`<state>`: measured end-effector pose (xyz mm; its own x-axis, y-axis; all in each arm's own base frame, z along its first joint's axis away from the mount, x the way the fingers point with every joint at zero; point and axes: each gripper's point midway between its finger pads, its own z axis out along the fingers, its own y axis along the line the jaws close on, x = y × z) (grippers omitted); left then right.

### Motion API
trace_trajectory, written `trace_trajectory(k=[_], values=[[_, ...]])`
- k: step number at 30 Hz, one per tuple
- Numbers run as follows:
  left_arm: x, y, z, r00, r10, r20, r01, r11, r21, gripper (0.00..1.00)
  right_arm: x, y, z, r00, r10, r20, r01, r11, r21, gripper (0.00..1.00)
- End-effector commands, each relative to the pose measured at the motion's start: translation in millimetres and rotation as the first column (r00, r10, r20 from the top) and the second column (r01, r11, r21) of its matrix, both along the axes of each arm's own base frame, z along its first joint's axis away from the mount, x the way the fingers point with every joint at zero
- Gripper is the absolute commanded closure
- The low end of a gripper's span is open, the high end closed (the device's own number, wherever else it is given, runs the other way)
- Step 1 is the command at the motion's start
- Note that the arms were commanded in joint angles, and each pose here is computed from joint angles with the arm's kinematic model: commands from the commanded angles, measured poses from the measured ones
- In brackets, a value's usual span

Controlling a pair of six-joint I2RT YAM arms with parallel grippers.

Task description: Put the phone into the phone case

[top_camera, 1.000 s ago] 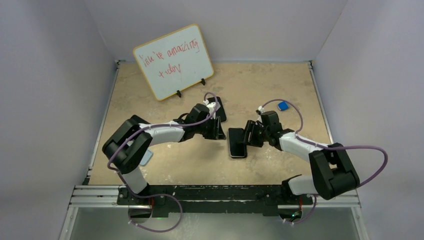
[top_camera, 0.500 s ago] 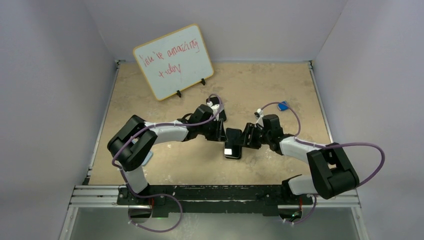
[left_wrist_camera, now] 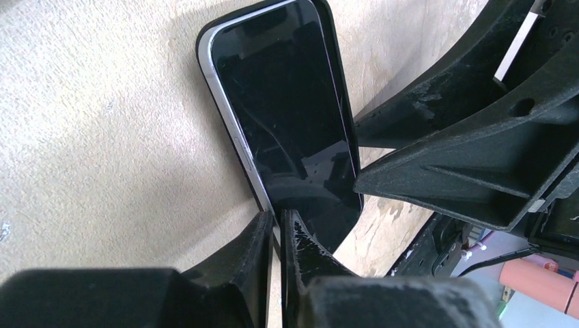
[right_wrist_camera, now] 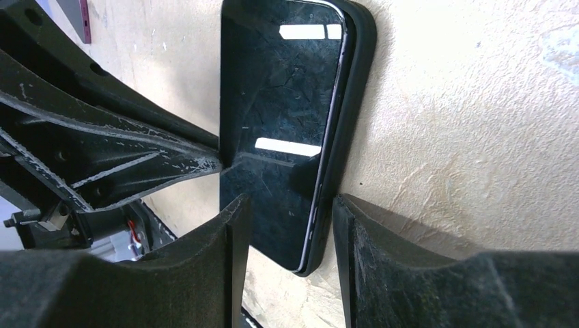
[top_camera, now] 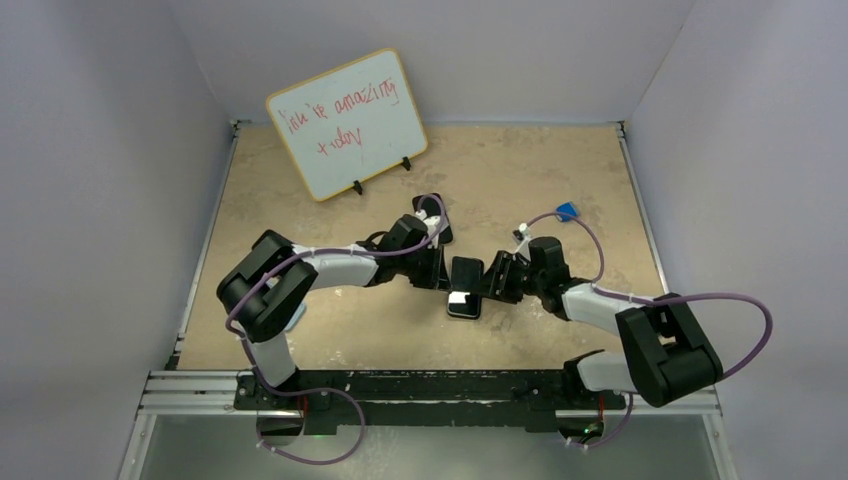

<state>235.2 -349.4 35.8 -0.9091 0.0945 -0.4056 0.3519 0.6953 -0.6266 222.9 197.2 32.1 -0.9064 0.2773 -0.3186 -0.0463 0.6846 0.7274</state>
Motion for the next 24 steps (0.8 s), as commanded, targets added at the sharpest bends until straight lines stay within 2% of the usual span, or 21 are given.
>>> trace_trajectory(k=[1, 4, 11, 19, 24], values=[[1, -18, 6, 1.0, -0.028, 0.011, 0.028, 0.999, -0.037, 0.92, 11, 4, 8, 0.999, -0.027, 0.047, 0.026, 0.999, 0.033, 0.51], [-3, -26, 10, 0.998, -0.049, 0.032, 0.05, 0.997, -0.055, 0.95, 12, 8, 8, 0.998, -0.032, 0.05, 0.028, 0.997, 0.07, 0.52], [3, -24, 3, 0.997, -0.039, 0.063, 0.039, 0.999, -0.005, 0.95, 9, 11, 14, 0.998, -0.016, 0.062, 0.01, 0.995, 0.104, 0.52], [30, -16, 23, 0.987, 0.042, 0.153, -0.044, 0.999, 0.013, 0.78, 20, -5, 18, 0.988, -0.115, 0.104, 0.112, 0.993, 0.032, 0.51], [37, -15, 10, 0.987, 0.032, 0.157, -0.043, 0.997, 0.065, 0.76, 23, -10, 10, 0.988, -0.131, 0.077, 0.133, 0.991, -0.013, 0.49]])
